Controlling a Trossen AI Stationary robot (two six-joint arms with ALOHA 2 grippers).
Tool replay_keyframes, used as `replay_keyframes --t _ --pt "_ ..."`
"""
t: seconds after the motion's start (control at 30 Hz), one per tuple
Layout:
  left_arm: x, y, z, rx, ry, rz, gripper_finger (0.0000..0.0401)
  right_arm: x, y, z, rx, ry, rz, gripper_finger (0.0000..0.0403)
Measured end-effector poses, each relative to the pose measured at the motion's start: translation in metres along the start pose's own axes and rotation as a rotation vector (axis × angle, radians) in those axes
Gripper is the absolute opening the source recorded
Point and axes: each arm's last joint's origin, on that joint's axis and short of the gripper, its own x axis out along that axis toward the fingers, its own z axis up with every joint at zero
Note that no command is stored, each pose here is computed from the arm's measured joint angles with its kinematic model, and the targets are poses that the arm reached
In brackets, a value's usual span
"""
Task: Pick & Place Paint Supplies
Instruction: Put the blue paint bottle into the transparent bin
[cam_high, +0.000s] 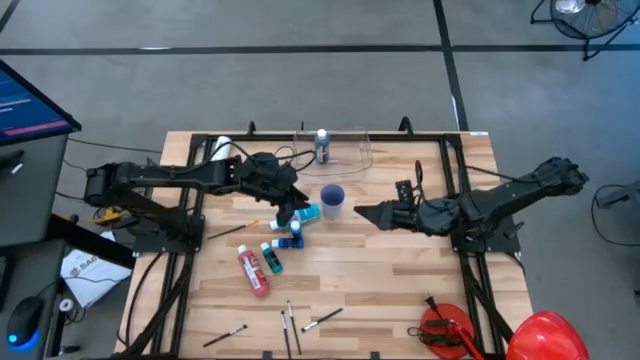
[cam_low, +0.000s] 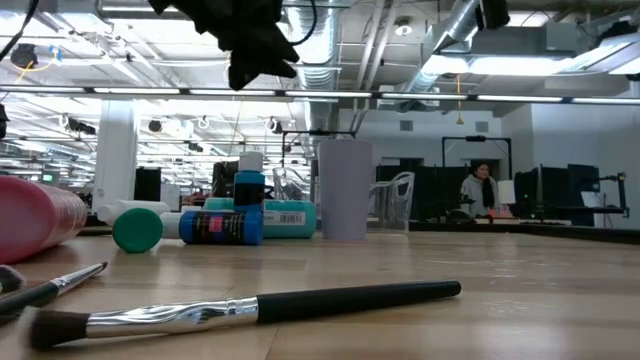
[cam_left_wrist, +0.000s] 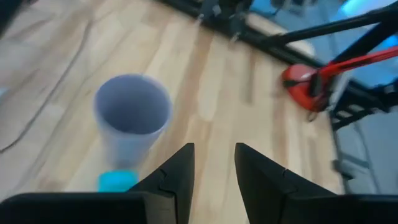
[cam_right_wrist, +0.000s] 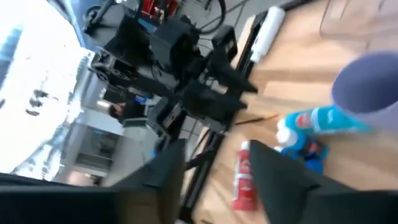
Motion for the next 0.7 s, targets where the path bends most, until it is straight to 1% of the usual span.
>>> replay_keyframes --t 0.13,0.17,0.2,0.43,0.53,0.6,0.7 --pt "-0.002 0.001 0.001 -0.035 -0.033 0.043 0.0108 0.008 -0.004 -0.017 0.057 0.012 -0.027 0.004" --pt "-0.002 0.001 0.0 -0.044 -0.031 0.06 0.0108 0.009 -0.004 -0.021 0.061 -0.001 -0.031 0.0021" --pt "-0.001 0.001 -0.002 -0.049 -0.024 0.069 0.0108 0.01 -0.005 -0.025 0.066 -0.017 -0.041 0.0014" --pt "0.0 -0.01 -0.006 -0.077 -0.047 0.119 0.0108 0.013 -0.01 -0.048 0.154 -0.122 -0.078 0.0003" --pt "0.001 -0.016 -0.008 -0.067 -0.067 0.167 0.0107 0.014 -0.008 -0.055 0.125 -0.132 -0.101 0.0001" --pt "0.006 -0.016 -0.008 -0.053 -0.085 0.21 0.0101 0.015 -0.004 -0.056 0.132 -0.132 -0.113 0.0001" --pt "0.015 -0.007 -0.006 -0.049 -0.089 0.233 0.0083 0.018 -0.001 -0.058 0.13 -0.132 -0.159 0.0001"
